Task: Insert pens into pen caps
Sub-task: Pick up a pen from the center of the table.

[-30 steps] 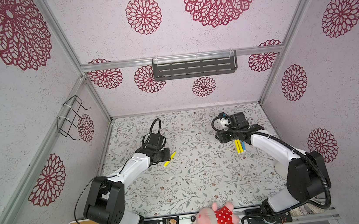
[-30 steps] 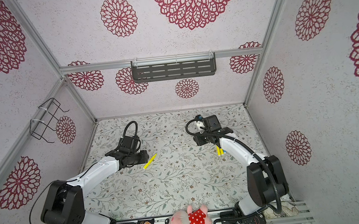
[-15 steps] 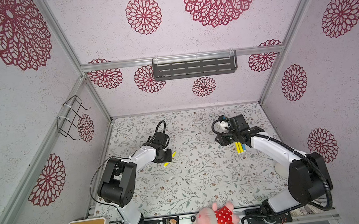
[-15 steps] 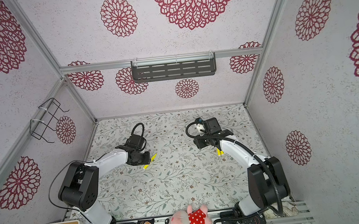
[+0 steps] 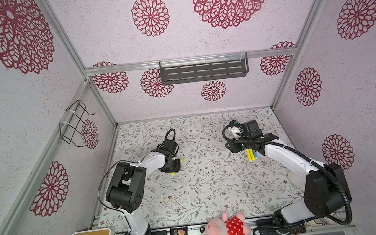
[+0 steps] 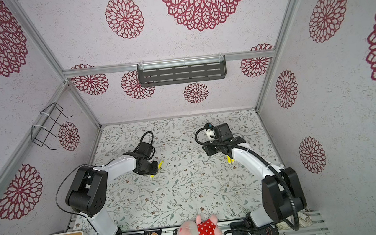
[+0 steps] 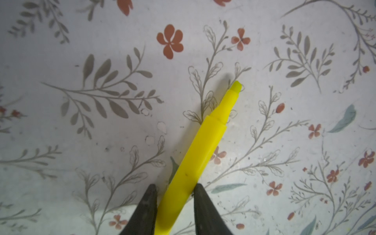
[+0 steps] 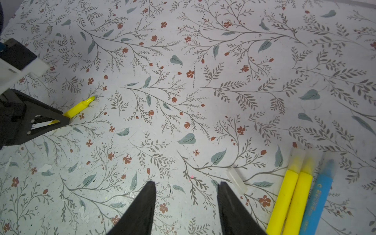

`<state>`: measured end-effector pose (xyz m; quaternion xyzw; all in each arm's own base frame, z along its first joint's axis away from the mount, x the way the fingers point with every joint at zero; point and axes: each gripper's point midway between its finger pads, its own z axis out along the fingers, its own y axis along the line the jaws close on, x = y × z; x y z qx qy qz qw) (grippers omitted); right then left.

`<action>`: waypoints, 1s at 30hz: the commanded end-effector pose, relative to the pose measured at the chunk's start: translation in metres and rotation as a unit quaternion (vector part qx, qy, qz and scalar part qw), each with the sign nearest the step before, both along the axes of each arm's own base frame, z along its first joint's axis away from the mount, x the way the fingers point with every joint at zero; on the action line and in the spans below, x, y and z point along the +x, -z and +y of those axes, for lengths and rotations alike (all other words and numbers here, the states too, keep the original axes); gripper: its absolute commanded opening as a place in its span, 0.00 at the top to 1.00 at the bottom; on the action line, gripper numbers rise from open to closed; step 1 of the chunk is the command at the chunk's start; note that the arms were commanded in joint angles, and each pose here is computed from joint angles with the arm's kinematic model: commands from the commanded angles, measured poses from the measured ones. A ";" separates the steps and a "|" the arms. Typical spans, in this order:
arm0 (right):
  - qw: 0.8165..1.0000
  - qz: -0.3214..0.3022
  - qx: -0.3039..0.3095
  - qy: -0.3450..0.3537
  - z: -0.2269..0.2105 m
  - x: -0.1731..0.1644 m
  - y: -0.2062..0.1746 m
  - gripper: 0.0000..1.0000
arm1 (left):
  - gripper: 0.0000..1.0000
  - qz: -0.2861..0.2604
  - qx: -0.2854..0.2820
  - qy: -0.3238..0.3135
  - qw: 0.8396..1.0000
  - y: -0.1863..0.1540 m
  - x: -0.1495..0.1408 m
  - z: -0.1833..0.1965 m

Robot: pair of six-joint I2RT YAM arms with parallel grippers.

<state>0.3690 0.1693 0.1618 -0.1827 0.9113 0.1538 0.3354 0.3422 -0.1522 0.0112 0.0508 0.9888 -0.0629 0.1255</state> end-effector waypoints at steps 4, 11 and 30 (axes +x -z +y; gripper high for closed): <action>0.999 -0.035 0.022 0.001 0.004 0.000 -0.028 0.48 | 0.88 0.052 0.041 0.031 0.997 0.025 -0.022 -0.001; 0.999 -0.032 0.039 -0.002 0.008 -0.002 -0.031 0.48 | 1.00 0.024 0.028 0.039 0.999 0.010 -0.018 -0.009; 0.938 -0.025 0.244 -0.246 0.103 -0.089 -0.076 0.32 | 1.00 -0.277 -0.314 0.117 0.901 -0.173 -0.031 -0.092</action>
